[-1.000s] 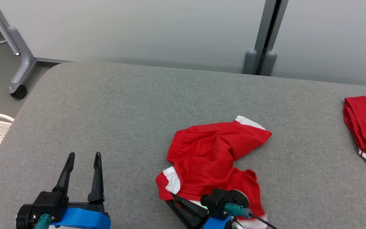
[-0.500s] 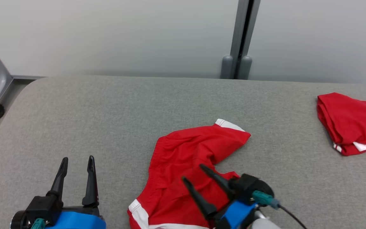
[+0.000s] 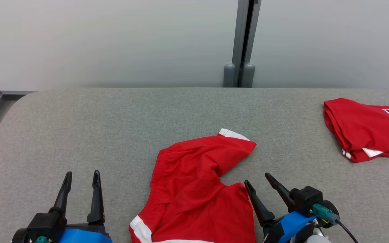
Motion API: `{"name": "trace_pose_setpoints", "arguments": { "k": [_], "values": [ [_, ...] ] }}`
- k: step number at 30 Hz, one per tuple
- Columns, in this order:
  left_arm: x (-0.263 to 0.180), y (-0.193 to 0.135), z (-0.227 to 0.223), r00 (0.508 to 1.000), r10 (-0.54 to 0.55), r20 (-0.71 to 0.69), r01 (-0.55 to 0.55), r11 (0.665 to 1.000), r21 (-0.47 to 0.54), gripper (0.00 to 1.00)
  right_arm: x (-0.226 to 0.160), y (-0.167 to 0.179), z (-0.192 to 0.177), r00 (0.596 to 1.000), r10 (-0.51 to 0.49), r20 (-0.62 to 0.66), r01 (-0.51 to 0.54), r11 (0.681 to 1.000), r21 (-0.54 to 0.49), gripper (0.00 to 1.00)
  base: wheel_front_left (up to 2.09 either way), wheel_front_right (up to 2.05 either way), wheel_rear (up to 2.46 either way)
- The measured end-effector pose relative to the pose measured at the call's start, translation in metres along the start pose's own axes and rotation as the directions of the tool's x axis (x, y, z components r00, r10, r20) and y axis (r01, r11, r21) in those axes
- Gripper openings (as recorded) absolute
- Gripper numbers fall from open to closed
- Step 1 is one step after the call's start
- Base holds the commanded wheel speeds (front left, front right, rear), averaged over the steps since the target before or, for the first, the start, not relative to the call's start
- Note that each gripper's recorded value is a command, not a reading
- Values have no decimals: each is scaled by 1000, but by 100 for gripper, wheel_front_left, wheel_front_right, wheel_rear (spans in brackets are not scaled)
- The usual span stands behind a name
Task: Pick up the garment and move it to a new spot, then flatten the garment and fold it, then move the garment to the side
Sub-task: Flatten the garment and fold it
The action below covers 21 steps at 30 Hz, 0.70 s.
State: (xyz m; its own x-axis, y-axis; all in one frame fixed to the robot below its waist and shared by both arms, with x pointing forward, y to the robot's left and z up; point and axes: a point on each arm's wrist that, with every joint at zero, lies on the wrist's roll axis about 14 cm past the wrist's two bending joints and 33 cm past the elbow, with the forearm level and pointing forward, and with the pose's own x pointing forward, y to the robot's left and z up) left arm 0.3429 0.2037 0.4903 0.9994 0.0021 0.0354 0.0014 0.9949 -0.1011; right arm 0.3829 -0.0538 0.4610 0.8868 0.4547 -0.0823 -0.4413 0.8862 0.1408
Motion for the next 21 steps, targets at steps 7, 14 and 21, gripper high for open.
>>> {"name": "trace_pose_setpoints", "arguments": {
  "k": [7,14,21],
  "values": [
    [0,4,-3,1000,15,-12,-15,1000,2,100,19,4,-22,995,33,-98,-37,999,-31,100,0,0,0],
    [1,11,-9,999,41,-30,-41,999,0,100,29,6,-67,960,61,-272,-79,995,-53,100,0,0,0],
    [4,18,-13,997,66,-44,-66,998,0,100,47,-19,-66,957,15,-291,-30,998,-46,0,0,0,0]
  ]
}}
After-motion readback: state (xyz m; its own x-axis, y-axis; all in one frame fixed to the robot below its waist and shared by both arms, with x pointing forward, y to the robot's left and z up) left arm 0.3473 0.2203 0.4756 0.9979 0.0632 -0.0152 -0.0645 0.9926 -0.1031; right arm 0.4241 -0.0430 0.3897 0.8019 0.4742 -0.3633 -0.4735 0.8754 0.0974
